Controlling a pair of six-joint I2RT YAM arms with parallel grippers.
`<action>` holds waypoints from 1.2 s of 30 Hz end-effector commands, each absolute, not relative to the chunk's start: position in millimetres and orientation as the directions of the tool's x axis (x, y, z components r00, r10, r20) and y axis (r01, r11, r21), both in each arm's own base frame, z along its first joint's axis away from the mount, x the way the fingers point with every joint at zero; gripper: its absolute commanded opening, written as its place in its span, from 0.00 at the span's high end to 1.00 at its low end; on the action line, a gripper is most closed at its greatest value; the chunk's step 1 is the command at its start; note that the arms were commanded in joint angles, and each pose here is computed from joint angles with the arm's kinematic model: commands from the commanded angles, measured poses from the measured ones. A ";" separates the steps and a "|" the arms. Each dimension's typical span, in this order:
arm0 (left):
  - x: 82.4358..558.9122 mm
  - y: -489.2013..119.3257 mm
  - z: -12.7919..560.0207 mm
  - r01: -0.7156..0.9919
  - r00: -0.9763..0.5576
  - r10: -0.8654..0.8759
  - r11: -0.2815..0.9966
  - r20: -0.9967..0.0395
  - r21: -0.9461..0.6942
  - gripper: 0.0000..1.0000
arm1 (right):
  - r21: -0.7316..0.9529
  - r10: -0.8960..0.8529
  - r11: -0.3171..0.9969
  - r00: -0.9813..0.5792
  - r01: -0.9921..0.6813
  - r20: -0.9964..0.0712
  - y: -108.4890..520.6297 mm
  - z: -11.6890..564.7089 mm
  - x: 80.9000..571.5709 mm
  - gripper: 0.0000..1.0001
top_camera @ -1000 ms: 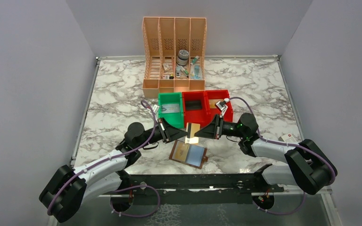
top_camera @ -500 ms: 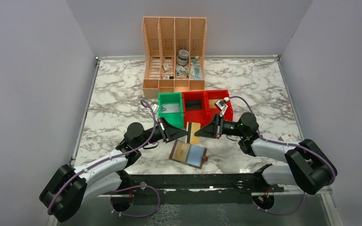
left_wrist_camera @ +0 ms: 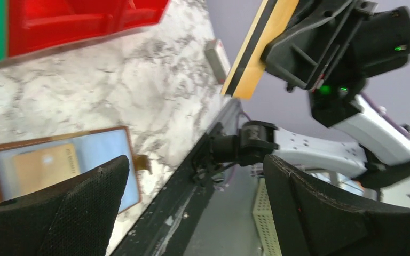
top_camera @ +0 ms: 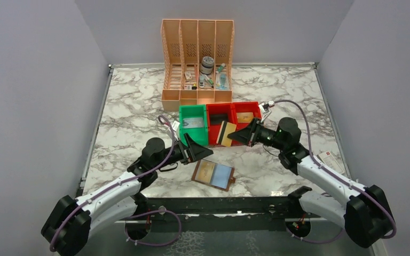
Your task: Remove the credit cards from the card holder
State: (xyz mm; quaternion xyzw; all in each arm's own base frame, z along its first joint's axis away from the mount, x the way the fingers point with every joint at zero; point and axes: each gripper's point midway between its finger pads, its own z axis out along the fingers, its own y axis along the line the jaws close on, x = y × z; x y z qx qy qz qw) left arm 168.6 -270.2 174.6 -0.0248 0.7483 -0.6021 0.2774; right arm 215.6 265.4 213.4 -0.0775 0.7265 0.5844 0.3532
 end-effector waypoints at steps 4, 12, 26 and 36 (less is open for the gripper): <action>193.4 -234.0 157.2 0.271 -0.760 -0.343 0.606 -0.553 -0.748 0.01 | 0.643 0.310 0.651 -0.632 -0.403 -0.710 201.9 181.3 270.1 0.99; 215.1 -185.6 171.2 0.281 -0.670 -0.137 0.863 -0.730 -0.421 0.01 | 0.491 0.239 0.814 -0.592 -0.310 -0.770 157.8 170.8 318.1 0.99; 257.6 -117.8 161.4 0.167 -0.641 0.045 0.983 -0.766 -0.081 0.01 | 0.086 -0.082 0.882 -0.331 -0.463 -0.940 139.5 184.3 362.5 0.99; 265.8 -102.8 155.2 0.104 -0.608 0.037 0.994 -0.793 -0.034 0.01 | -0.373 -0.568 0.706 -0.167 -0.602 -0.806 149.3 143.6 377.3 0.99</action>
